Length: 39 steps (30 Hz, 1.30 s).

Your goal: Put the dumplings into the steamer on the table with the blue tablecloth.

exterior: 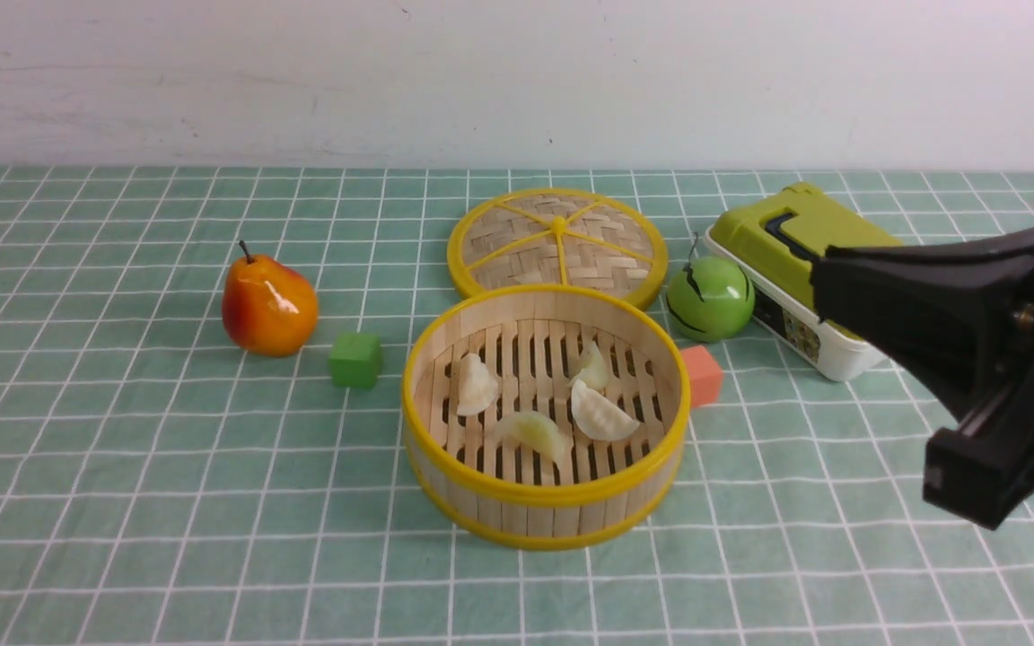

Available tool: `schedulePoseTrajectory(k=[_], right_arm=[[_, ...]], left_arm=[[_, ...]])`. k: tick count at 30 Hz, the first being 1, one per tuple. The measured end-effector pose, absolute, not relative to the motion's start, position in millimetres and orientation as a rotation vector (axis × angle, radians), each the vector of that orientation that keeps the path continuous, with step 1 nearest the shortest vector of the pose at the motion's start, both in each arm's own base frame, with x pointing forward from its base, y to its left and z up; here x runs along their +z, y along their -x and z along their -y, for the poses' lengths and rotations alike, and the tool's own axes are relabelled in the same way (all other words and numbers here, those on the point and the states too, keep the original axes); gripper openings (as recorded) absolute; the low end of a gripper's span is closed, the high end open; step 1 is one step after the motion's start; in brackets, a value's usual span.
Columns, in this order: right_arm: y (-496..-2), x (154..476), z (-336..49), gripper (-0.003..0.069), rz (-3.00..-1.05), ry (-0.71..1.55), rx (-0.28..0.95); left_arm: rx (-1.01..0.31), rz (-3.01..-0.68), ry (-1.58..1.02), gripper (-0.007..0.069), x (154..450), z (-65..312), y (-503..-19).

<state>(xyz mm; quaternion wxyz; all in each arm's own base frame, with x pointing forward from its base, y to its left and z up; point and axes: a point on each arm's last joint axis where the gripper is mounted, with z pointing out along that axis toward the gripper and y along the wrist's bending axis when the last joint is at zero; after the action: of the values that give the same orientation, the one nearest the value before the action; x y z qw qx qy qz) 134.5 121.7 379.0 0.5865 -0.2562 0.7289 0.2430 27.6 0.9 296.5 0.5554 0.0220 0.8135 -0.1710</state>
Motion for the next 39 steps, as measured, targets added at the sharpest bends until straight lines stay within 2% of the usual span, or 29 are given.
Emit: schedulePoseTrajectory(k=[10, 14, 21, 24, 27, 33, 39], right_arm=[[-134.4, 377.5, -121.6, -0.0008, -1.71, 0.598, 0.567], [-131.4, 366.3, -118.1, -0.0007, -1.724, 0.589, 0.572], [-113.6, 299.1, -74.5, -0.0007, -1.645, 0.424, 0.493], [-90.2, 255.6, -37.6, -0.0007, -1.584, 0.231, 0.389], [-75.1, 225.2, -19.3, -0.0007, -1.567, 0.099, 0.297], [-58.1, 200.0, -3.1, -0.0007, -1.565, -0.058, 0.142], [-55.2, 181.8, 2.0, -0.0007, -1.75, -0.118, 0.054]], left_arm=[[-0.4, -1.921, -0.052, 0.0109, 296.4, -1.1, -27.6], [-0.399, -1.921, -0.052, 0.0111, 296.5, -1.1, -27.7], [-0.399, -1.921, -0.052, 0.0114, 296.5, -1.1, -27.7], [-0.399, -1.921, -0.052, 0.0115, 296.5, -1.1, -27.7], [-0.399, -1.921, -0.052, 0.0118, 296.5, -1.1, -27.7], [-0.399, -1.921, -0.052, 0.0127, 296.5, -1.1, -27.7], [-0.399, -1.922, -0.052, 0.0133, 296.4, -1.2, -27.6]])
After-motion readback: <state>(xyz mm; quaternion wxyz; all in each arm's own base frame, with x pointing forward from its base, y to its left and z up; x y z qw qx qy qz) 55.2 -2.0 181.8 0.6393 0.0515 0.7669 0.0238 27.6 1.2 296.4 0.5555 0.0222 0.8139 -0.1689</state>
